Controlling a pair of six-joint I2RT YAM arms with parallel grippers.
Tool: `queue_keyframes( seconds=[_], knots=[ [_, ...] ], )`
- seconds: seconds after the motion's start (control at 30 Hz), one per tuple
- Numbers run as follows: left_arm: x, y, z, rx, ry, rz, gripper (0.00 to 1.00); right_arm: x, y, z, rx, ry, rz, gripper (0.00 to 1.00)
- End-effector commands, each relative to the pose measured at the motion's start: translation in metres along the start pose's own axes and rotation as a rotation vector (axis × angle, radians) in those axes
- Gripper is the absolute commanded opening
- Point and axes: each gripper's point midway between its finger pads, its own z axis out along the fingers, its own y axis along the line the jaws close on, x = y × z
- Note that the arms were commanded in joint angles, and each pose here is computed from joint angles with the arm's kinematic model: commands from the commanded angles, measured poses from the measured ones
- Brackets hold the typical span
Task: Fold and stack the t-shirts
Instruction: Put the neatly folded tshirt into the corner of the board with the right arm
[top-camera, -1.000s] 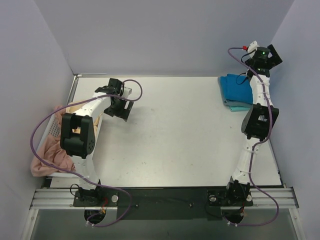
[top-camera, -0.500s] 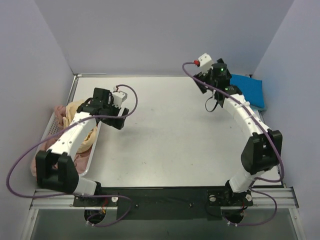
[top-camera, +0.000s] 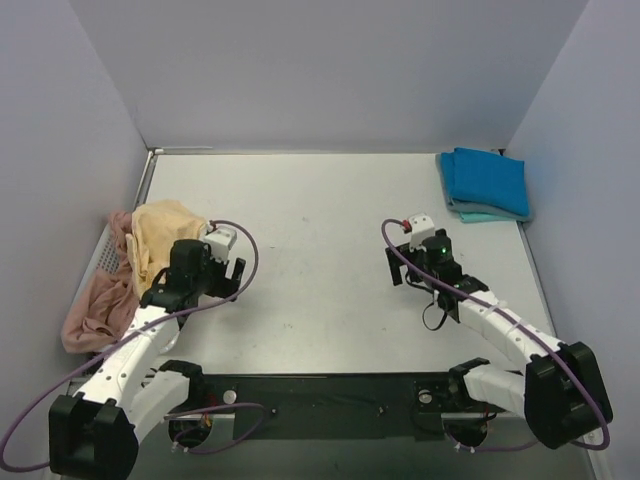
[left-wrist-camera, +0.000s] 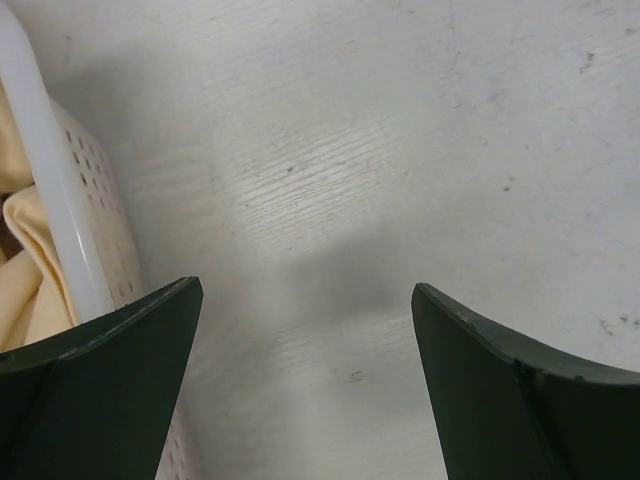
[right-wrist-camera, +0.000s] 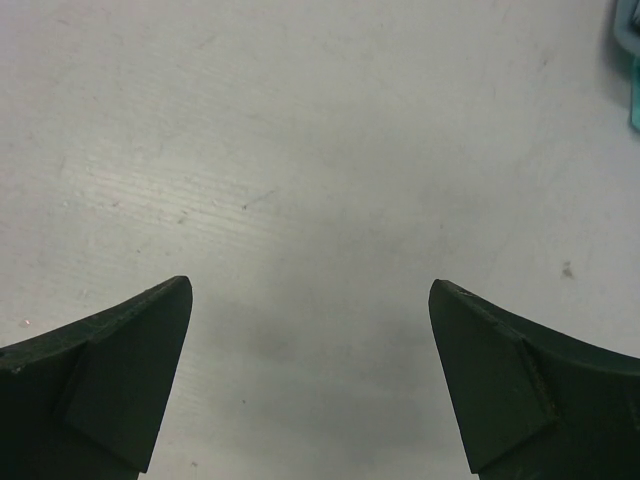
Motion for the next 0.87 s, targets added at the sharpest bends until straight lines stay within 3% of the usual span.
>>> queue_keyframes(
  seconds=[0.0,0.17,0.37,0.83],
  knots=[
    [-0.023,0.039,0.002,-0.228,-0.231,-0.056,0.97,0.001,-0.02,-0.009,0.149,-0.12,0.176,1.0],
    [-0.025,0.059,-0.002,-0.333,-0.348,-0.208,0.96,0.012,-0.033,-0.023,0.219,-0.232,0.124,1.0],
    [0.001,0.066,0.002,-0.387,-0.351,-0.2,0.94,0.049,-0.032,-0.029,0.238,-0.278,0.174,1.0],
    [0.006,0.067,0.0,-0.399,-0.377,-0.23,0.94,0.051,-0.045,-0.039,0.286,-0.333,0.258,1.0]
  ],
)
